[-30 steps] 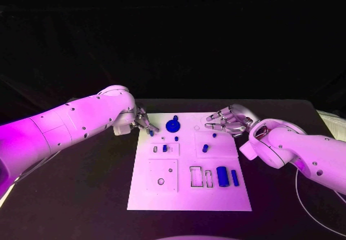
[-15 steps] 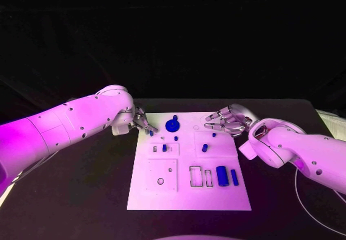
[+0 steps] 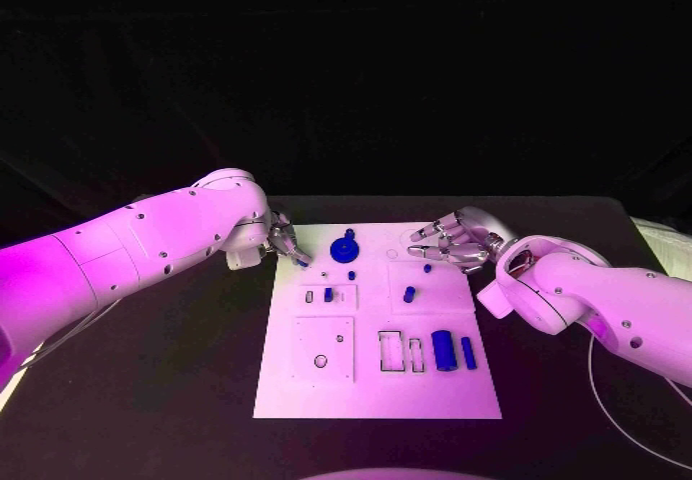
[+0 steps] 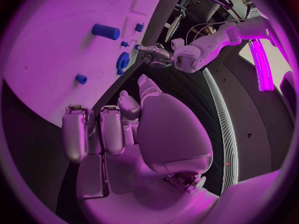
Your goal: Assemble the parts on the task board
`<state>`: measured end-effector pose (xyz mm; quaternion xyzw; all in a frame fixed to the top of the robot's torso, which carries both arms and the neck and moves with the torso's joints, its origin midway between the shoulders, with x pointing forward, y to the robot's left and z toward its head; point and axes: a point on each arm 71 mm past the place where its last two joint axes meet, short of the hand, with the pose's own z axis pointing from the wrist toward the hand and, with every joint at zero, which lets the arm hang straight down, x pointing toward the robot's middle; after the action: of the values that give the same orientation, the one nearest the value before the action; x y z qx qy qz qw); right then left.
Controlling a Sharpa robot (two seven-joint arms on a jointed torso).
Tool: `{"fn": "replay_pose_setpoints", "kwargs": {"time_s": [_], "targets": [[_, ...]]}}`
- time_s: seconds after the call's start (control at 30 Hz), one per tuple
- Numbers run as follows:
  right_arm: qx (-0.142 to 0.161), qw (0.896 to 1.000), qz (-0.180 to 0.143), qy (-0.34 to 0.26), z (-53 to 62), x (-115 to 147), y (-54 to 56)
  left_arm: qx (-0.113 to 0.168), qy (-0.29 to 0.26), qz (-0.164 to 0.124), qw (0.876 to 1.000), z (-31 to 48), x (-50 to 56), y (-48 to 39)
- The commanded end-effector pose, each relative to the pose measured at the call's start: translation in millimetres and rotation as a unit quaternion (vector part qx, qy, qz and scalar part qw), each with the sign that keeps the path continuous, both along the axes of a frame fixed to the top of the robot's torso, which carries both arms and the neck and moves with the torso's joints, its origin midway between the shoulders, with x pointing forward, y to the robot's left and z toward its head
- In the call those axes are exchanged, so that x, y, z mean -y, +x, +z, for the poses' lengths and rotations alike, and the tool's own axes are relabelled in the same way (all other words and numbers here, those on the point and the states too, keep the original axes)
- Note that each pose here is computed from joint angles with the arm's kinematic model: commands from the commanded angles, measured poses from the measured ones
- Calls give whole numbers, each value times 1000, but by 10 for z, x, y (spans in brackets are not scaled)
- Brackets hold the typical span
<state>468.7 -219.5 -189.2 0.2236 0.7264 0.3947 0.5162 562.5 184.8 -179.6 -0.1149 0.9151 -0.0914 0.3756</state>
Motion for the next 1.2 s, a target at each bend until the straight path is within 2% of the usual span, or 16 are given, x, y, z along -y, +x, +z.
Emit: {"fn": "replay_pose_setpoints", "kwargs": {"time_s": [0.03, 0.3, 0.5, 0.67, 0.83, 0.93, 1.2], "targets": [[-4, 1000, 8, -2, -12, -20, -8, -1, -16, 5, 1000, 5, 29, -5], [-5, 1000, 9, -2, -17, -24, -9, -3, -40, 11, 999, 18, 11, -50], [-6, 1000, 10, -2, -17, -34, -15, 12, -76, 14, 997, 79, 30, -173], [-6, 1000, 13, -2, -8, -49, -30, 26, -91, 16, 995, 116, -2, -286], [-3, 1000, 14, -2, 3, -60, -42, 41, -82, -3, 996, 84, -33, -446], [-2, 1000, 14, -1, 8, -65, -46, 49, -81, -12, 995, 38, -43, -530], [8, 1000, 10, 3, 22, -71, -44, 49, -81, -34, 995, -84, -15, -673]]}}
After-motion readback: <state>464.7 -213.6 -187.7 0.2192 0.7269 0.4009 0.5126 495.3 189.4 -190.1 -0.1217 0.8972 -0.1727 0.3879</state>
